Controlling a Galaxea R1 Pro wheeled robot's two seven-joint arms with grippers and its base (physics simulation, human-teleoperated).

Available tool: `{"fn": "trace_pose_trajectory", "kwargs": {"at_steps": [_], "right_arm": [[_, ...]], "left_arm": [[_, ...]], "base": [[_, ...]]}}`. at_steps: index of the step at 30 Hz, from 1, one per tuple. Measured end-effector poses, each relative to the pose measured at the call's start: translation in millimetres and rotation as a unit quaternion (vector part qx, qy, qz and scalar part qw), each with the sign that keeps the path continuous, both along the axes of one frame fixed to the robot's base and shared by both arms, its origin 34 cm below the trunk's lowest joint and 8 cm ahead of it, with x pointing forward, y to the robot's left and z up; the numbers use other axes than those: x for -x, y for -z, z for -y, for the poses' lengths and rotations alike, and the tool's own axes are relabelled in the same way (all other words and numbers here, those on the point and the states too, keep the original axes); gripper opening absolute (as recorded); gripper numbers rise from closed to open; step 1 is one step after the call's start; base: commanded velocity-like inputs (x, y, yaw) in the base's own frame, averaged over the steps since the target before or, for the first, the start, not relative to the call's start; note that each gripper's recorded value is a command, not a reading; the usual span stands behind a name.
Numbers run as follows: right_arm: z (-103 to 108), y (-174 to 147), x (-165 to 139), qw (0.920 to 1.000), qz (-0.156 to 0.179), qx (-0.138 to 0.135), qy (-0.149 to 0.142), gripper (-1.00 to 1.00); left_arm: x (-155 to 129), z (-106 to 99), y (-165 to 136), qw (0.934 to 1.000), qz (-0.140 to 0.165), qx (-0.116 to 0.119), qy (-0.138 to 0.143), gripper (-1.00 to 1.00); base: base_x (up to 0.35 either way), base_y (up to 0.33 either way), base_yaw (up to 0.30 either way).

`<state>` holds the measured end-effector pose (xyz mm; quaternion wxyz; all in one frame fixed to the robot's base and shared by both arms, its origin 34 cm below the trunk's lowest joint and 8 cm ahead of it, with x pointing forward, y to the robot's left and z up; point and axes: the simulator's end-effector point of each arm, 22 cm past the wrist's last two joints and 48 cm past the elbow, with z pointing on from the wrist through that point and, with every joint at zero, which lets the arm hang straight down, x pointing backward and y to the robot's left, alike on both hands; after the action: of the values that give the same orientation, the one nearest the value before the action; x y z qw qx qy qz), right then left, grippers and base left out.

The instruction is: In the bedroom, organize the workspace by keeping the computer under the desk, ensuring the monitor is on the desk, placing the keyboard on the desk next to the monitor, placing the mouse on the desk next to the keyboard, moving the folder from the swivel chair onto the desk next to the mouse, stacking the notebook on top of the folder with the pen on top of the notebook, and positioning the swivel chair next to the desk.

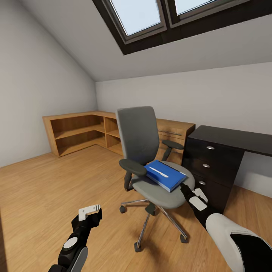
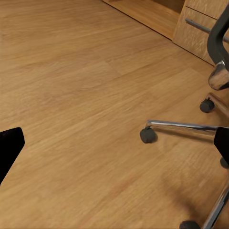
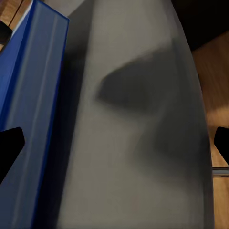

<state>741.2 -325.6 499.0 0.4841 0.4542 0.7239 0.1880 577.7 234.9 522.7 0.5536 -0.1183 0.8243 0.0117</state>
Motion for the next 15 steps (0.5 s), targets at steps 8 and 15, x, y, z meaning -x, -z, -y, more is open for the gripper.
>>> {"fn": "trace_pose_trajectory", "kwargs": {"at_steps": [8,15], "right_arm": [[-2.2,1.2,0.0,1.0000,-0.001,0.000,-0.002,1.00],[-4.7,2.7,0.7,1.0000,-0.003,-0.001,-0.003,1.00]], "left_arm": [[-0.1,-0.1,0.4,1.0000,0.000,0.000,0.000,1.00],[-0.1,-0.1,0.2,1.0000,0.000,0.000,0.000,1.00]], "base": [[-0.255,0.000,0.000],[-0.200,0.000,0.000]]}}
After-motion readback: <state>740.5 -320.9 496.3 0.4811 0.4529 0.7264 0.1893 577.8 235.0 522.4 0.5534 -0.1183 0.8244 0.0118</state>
